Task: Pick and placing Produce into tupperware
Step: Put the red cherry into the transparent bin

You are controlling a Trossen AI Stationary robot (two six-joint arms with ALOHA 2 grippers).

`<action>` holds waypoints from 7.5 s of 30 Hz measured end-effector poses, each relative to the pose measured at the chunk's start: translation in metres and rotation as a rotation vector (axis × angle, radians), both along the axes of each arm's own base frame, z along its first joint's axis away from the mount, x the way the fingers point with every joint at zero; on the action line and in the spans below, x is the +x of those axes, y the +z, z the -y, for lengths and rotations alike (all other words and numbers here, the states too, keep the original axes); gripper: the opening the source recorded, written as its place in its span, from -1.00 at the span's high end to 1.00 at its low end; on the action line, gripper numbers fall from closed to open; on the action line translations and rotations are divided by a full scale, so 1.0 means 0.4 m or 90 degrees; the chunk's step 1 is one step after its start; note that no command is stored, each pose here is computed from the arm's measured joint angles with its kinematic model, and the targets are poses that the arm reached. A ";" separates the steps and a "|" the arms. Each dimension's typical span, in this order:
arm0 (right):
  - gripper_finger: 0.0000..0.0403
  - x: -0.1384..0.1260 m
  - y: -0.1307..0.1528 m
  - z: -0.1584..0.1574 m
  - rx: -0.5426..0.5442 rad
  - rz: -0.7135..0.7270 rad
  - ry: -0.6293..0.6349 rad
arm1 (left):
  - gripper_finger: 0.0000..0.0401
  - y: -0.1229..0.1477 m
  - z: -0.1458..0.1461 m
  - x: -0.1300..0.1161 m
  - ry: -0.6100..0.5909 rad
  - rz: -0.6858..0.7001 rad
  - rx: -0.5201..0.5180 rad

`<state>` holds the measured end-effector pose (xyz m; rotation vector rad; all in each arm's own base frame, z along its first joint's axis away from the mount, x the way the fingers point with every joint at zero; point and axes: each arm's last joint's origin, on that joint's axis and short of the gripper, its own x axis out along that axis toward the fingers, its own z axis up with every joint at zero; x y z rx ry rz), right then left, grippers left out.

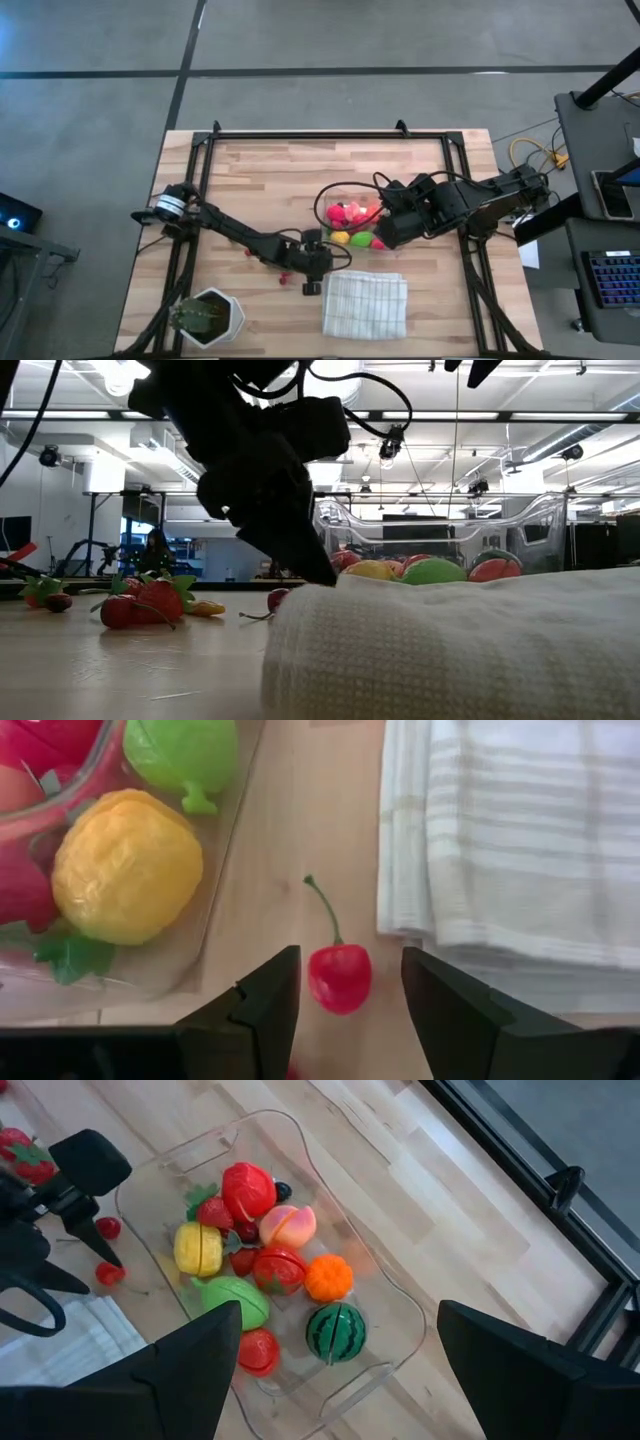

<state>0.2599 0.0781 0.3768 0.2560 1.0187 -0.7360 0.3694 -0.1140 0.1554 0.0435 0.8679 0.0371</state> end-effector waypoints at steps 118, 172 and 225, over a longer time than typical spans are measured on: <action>-0.63 0.000 -0.007 0.001 -0.009 -0.008 0.003 | 0.56 -0.039 0.023 -0.003 0.004 -0.026 0.004; -0.63 -0.225 0.161 0.105 -0.056 0.189 -0.008 | 0.03 0.247 -0.316 -0.031 0.254 0.114 -0.099; -0.64 -0.366 -0.022 0.138 0.064 0.356 0.069 | 0.03 -0.025 -0.124 -0.064 0.142 -0.074 -0.159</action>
